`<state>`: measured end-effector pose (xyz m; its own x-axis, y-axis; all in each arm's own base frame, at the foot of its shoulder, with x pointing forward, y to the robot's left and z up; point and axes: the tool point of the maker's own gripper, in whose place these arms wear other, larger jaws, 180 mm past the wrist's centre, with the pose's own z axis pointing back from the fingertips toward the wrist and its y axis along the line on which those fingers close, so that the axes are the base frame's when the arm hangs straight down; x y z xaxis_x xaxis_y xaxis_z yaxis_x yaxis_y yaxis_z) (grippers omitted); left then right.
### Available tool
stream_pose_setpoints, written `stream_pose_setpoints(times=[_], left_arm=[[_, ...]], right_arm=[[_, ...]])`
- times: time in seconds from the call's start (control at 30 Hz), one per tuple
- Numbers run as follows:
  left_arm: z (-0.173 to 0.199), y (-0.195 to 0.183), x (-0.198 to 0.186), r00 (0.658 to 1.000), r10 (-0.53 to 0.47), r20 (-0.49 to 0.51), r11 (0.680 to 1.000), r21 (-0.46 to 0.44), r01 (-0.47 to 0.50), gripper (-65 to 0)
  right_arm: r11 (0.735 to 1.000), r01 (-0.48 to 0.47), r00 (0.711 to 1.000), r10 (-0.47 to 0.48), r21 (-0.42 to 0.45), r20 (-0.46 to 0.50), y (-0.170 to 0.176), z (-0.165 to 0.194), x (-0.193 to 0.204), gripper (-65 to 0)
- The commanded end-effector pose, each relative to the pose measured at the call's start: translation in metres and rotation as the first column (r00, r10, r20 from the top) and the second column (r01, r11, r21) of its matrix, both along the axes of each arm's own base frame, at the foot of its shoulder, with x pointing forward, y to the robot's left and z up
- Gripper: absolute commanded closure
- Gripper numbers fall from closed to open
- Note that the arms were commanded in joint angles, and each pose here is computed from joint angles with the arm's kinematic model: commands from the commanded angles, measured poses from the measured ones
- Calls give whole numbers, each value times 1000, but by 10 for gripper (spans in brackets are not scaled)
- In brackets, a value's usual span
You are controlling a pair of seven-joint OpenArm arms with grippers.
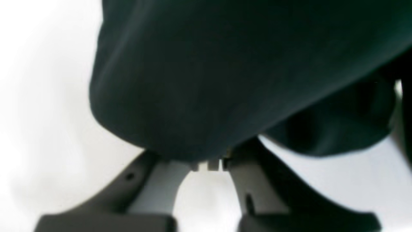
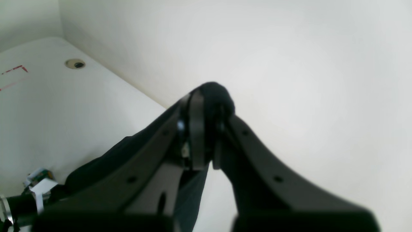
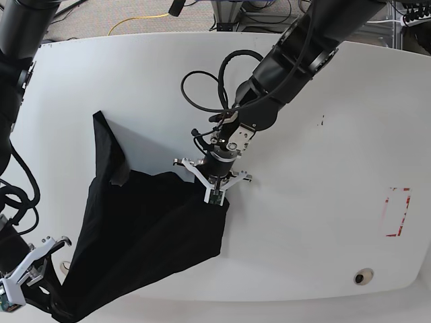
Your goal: Fold the T-shirt properly
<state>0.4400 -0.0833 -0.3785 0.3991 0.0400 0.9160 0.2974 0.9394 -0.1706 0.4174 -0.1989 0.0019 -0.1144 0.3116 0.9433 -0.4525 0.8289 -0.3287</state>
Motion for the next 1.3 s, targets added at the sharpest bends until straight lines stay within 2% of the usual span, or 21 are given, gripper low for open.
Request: stream_pose_setpoints(times=[0.0,0.07,0.2,0.3,0.43,0.57,0.73,0.97,1.03,1.17,1.27], left_arm=[[31,-9,13,998,8,69,998,-56,-4,-6],[41,-5,17,996,31,84,996,-88,-23,-6],[61,27,28,987,109,121,986,-143,-92,-6],[63,57,27,982,139,125,984,-133,-122,-6],[91,102,36,966,189,174,976,-138,-166,-6],[105,140,34,953,223,205,972,-118,-202,-6],[128,192,37,927,249,280,968,-56,-243,-6],[190,246,38,869,235,436,962,23,-272,-6],[213,262,44,850,236,471,959,29,-282,-7],[261,284,43,811,226,540,960,18,-279,-8],[299,300,39,775,211,595,959,29,-283,-8]], right_arm=[[1000,-3,997,2,9,74,-3,25,-5,0],[1000,-3,997,2,9,74,-3,25,-5,0],[1000,1,997,-2,9,72,-4,24,-4,0],[1000,1,997,-2,9,74,-4,25,-4,0],[1000,27,997,-27,-4,75,-9,24,-1,0],[998,59,993,-56,-23,100,-13,31,3,0],[997,53,993,-46,-62,109,5,36,19,0],[995,85,990,-79,-52,114,4,53,46,0],[994,106,988,-102,-29,115,1,61,58,0],[989,134,985,-127,-55,117,0,78,73,0],[989,146,982,-139,-41,131,-5,95,76,0]])
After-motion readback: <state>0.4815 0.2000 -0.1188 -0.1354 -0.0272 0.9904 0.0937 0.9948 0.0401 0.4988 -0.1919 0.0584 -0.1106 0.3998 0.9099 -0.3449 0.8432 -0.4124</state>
